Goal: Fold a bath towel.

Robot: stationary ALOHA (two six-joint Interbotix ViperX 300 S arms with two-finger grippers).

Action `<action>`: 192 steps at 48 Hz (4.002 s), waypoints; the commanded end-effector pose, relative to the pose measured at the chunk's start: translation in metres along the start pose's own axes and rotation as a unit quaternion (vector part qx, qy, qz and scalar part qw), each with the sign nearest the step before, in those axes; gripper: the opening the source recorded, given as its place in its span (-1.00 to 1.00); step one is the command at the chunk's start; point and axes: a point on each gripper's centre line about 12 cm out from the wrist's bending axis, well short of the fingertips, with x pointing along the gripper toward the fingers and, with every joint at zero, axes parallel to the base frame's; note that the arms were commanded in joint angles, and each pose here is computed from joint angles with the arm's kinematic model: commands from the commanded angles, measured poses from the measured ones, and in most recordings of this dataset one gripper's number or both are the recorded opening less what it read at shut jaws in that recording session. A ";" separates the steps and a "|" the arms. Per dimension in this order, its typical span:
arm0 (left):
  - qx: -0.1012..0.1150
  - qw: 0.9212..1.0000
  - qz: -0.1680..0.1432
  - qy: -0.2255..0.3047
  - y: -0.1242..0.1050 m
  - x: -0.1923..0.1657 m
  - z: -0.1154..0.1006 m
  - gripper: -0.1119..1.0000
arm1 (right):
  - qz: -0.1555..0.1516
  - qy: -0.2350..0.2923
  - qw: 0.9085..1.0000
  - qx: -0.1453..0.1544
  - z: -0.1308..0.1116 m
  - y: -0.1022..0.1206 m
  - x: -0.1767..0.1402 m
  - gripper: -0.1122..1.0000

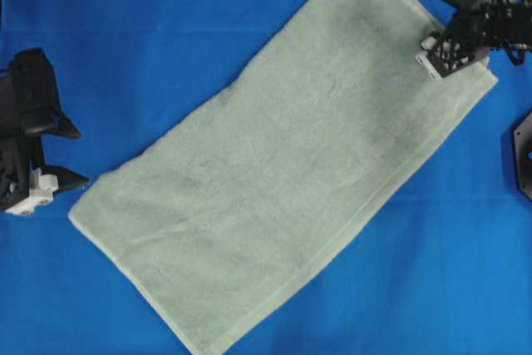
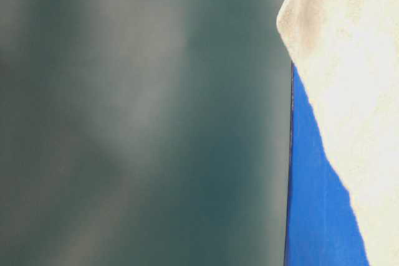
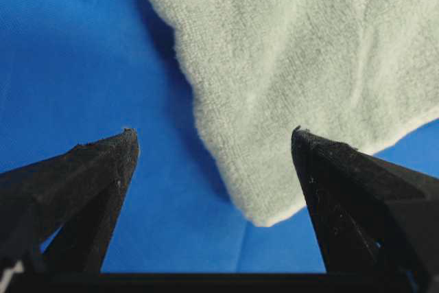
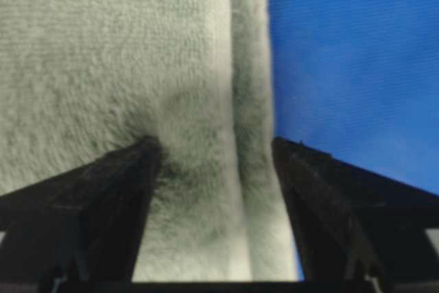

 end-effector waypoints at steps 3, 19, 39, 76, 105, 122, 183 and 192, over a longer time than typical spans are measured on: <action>-0.002 1.000 -0.002 -0.006 -0.001 -0.001 0.004 0.75 | 0.004 0.015 1.000 0.005 -0.005 -0.003 0.014 0.39; 0.001 1.000 -0.002 -0.006 -0.002 -0.001 0.005 0.75 | 0.005 0.033 0.999 0.032 -0.015 -0.003 0.015 -0.34; 0.004 1.000 -0.003 -0.008 -0.002 -0.001 0.006 0.75 | 0.040 -0.035 0.998 0.043 0.017 0.036 -0.059 -0.50; 0.046 0.999 -0.008 -0.006 -0.007 0.011 0.009 0.75 | 0.176 -0.032 0.977 -0.114 0.021 0.309 -0.101 -0.50; 0.046 0.999 -0.006 -0.005 -0.007 0.011 0.009 0.75 | 0.197 -0.029 0.975 -0.097 0.014 0.329 -0.094 -0.50; 0.081 0.997 -0.009 -0.011 -0.008 0.010 0.011 0.75 | 0.235 -0.082 0.961 -0.121 0.022 0.331 -0.149 0.37; 0.534 0.831 -0.152 0.033 -0.154 0.146 -0.033 0.70 | 0.124 -0.111 0.983 -0.077 0.023 0.171 -0.156 0.36; 0.521 0.840 -0.132 0.077 -0.137 0.175 -0.044 0.66 | 0.124 -0.112 0.983 -0.078 0.023 0.171 -0.156 0.36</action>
